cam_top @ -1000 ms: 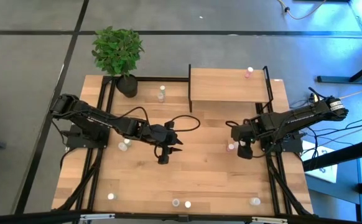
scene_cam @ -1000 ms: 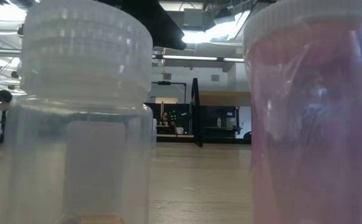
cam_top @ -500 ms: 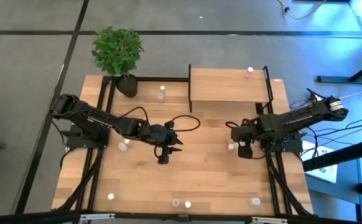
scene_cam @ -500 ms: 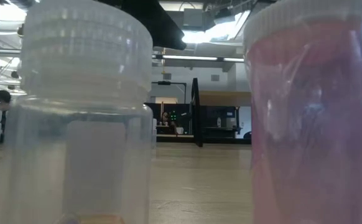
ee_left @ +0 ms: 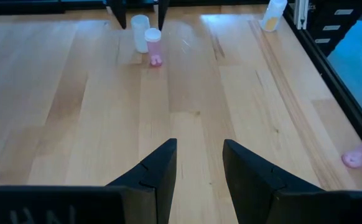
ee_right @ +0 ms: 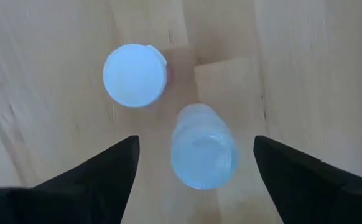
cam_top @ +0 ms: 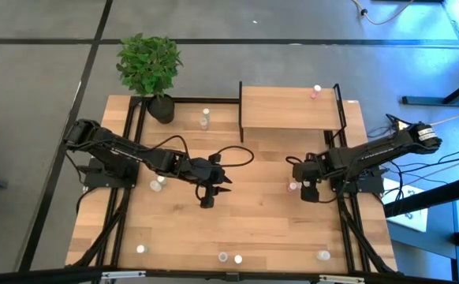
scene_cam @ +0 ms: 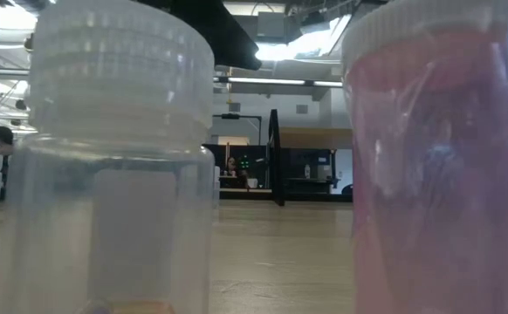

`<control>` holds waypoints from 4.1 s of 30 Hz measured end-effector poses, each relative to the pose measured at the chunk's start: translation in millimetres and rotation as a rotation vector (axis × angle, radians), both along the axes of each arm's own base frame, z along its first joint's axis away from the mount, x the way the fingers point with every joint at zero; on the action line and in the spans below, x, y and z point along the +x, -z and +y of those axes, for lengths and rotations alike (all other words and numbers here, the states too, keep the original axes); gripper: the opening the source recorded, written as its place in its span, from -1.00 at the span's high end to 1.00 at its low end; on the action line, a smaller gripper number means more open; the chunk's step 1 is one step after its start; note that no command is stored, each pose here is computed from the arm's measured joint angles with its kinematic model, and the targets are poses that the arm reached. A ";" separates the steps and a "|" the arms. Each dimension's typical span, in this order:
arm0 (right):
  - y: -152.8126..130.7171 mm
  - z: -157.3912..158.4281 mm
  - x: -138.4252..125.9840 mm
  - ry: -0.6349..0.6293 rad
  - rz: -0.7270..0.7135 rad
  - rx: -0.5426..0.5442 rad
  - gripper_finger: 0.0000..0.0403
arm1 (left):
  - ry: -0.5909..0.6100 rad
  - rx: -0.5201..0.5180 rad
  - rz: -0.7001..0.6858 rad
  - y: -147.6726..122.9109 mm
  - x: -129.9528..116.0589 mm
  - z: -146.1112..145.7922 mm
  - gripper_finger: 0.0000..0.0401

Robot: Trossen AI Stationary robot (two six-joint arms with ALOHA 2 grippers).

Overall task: Pick and place medicine bottles onto shelf by color
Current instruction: Put the top right white pill bottle on the shelf

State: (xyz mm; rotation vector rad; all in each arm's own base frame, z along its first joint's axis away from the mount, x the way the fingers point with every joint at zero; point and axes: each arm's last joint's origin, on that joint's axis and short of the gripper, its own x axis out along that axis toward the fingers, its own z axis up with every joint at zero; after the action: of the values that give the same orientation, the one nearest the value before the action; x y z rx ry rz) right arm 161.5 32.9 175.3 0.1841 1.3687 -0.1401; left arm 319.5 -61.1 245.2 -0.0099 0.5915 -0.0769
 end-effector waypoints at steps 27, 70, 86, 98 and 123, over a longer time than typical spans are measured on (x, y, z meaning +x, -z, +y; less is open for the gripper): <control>10.2 -0.2 -0.8 0.020 -0.029 0.009 0.19 | 0.000 0.000 0.000 0.0 0.0 0.0 0.38; -86.5 1.7 16.6 0.136 -0.073 0.034 0.24 | -0.184 0.103 -0.170 -13.2 7.5 6.9 0.38; -188.6 -47.0 32.2 0.372 -0.296 0.046 0.24 | -0.285 0.234 -0.382 -75.3 23.9 25.4 0.38; -229.7 -116.9 59.1 0.496 -0.220 -0.003 0.24 | -0.346 0.320 -0.435 -104.7 26.8 35.3 0.38; -186.3 -274.0 55.5 0.771 -0.051 -0.017 0.24 | -0.605 0.328 -0.401 -103.2 24.6 58.6 0.38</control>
State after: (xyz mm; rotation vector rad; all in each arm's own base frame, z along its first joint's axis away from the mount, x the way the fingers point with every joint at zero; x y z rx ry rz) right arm 217.0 -241.1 361.6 0.6917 1.1846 -0.7829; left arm 344.1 -2.4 348.4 0.1414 0.1761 0.5942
